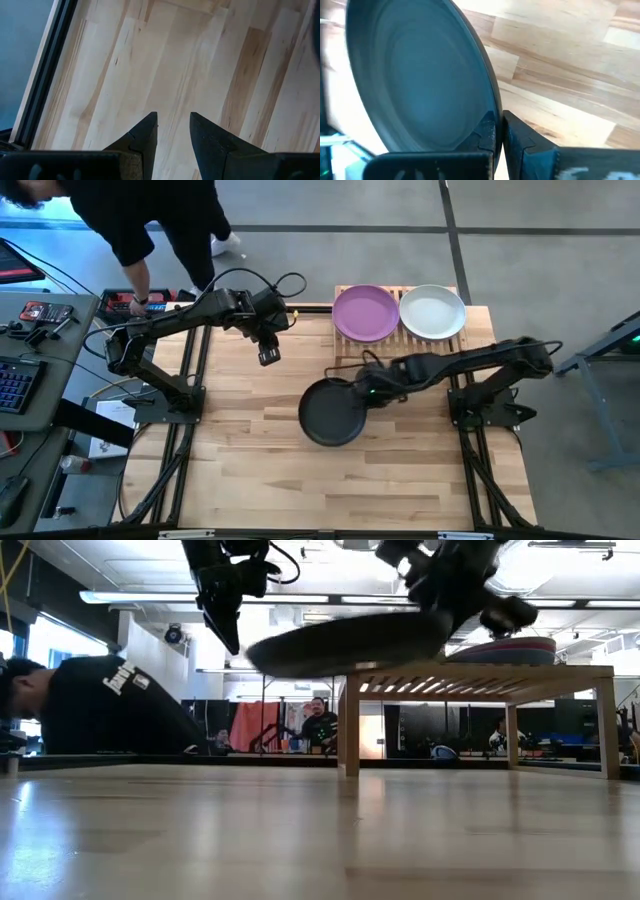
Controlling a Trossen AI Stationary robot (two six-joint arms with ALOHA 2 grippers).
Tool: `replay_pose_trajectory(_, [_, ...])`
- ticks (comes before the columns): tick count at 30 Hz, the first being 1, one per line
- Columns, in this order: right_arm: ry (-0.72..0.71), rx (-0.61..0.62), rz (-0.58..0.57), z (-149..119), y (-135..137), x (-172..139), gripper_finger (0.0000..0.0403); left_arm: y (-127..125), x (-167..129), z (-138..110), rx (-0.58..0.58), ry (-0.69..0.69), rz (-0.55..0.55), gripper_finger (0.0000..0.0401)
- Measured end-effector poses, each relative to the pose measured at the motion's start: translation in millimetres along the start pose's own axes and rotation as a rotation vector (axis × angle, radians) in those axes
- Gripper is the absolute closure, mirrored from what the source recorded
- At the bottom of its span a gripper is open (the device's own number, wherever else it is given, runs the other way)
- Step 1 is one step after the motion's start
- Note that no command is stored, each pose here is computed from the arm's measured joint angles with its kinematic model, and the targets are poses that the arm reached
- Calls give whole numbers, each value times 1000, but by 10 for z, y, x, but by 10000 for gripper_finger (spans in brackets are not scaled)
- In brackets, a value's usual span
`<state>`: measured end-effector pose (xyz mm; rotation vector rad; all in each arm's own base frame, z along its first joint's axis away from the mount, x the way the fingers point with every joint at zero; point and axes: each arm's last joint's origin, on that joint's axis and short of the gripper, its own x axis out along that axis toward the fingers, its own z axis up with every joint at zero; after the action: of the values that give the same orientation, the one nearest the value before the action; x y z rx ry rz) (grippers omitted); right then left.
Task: Place and stack plates onto a shelf
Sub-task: Stack the center black plate on the white plate
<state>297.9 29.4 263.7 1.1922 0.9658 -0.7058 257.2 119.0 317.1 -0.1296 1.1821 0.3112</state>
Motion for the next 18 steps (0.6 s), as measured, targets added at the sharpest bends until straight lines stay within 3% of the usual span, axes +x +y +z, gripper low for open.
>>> replay_pose_trajectory(9, [-143, 18, 68, 38, -278, -714, 403, 0, 0, 4, 0, -4, 0, 300])
replay_pose_trajectory(18, [-354, 137, 107, 209, -793, -1381, 403, 2, 0, 19, -3, -20, 2, 300])
